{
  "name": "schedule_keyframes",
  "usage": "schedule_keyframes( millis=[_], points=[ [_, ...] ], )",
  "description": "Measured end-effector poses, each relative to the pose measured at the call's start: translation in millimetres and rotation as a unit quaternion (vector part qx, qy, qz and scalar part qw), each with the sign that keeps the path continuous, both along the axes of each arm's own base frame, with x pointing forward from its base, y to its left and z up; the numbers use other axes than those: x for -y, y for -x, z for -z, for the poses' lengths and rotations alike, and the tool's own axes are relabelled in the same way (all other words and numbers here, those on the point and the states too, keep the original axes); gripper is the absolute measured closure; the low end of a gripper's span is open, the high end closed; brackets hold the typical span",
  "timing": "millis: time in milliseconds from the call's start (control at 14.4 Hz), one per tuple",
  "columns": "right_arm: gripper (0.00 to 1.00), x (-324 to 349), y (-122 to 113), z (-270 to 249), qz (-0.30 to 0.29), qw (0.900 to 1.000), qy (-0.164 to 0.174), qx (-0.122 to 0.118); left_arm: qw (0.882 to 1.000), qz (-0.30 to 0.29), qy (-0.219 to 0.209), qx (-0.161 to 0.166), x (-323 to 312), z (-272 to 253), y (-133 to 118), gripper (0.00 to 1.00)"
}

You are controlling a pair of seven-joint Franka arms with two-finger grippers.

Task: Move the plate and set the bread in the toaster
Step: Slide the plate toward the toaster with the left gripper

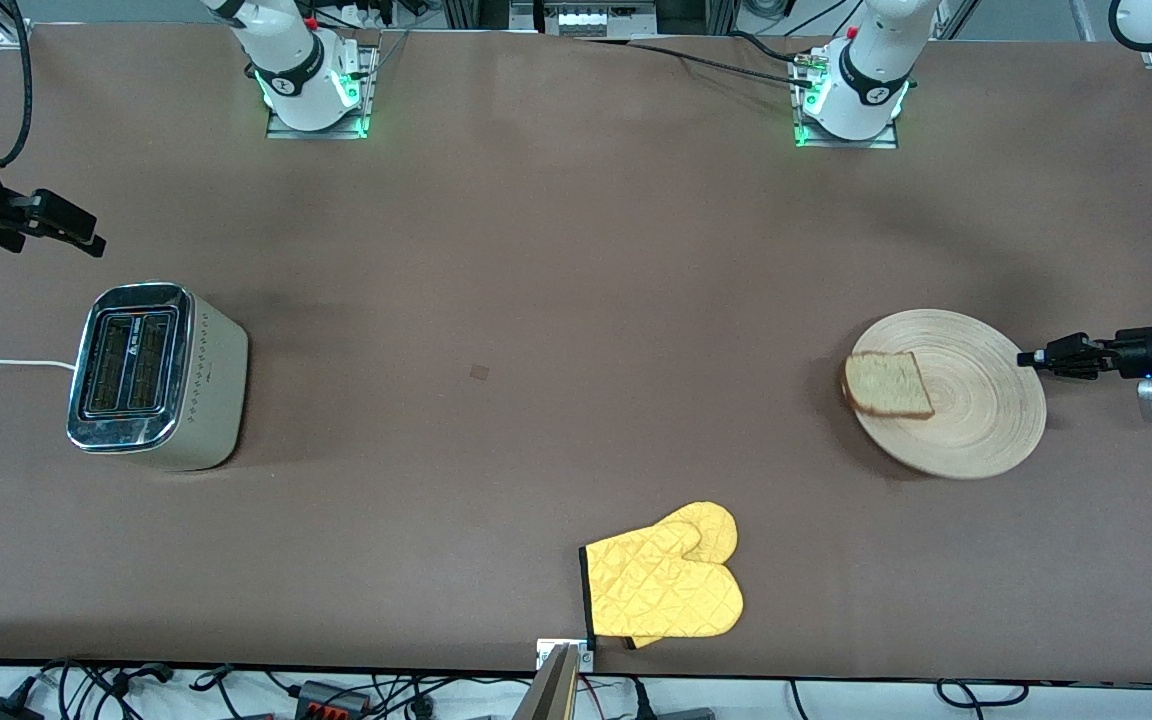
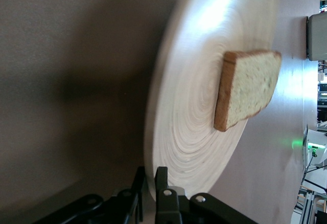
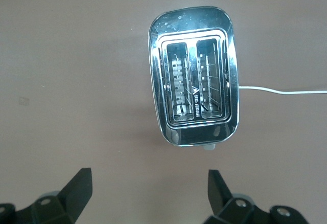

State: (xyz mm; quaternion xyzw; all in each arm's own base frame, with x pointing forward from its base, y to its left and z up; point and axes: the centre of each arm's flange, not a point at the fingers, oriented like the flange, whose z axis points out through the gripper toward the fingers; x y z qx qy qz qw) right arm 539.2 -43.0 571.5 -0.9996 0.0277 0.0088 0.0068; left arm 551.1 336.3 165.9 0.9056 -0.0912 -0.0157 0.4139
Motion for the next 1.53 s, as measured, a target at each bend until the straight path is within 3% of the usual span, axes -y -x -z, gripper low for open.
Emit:
schedule_keyframes(
  millis=[555, 763, 1110, 1318, 1527],
  points=[
    [0.0, 0.4, -0.5, -3.5, 0.0, 1.0, 0.0, 0.004, 0.999, -0.022, 0.047, -0.002, 18.5, 1.6, -9.1, 0.91],
    [0.0, 0.3, -0.6, -3.5, 0.0, 1.0, 0.0, 0.004, 0.995, -0.054, 0.071, -0.046, 49.8, 10.4, -24.9, 0.91],
    [0.0, 0.3, -0.4, -3.5, 0.0, 1.0, 0.0, 0.003, 0.988, -0.057, 0.101, -0.104, 119.7, 23.5, -51.5, 0.91],
    [0.0, 0.3, 0.1, -3.1, 0.0, 1.0, 0.0, 0.001, 0.977, -0.061, 0.125, -0.162, 194.8, 16.6, -77.0, 0.91],
    [0.0, 0.2, 0.2, -2.8, 0.0, 1.0, 0.0, 0.0, 0.972, -0.021, 0.135, -0.19, 288.6, 11.2, -94.7, 0.91]
  ],
)
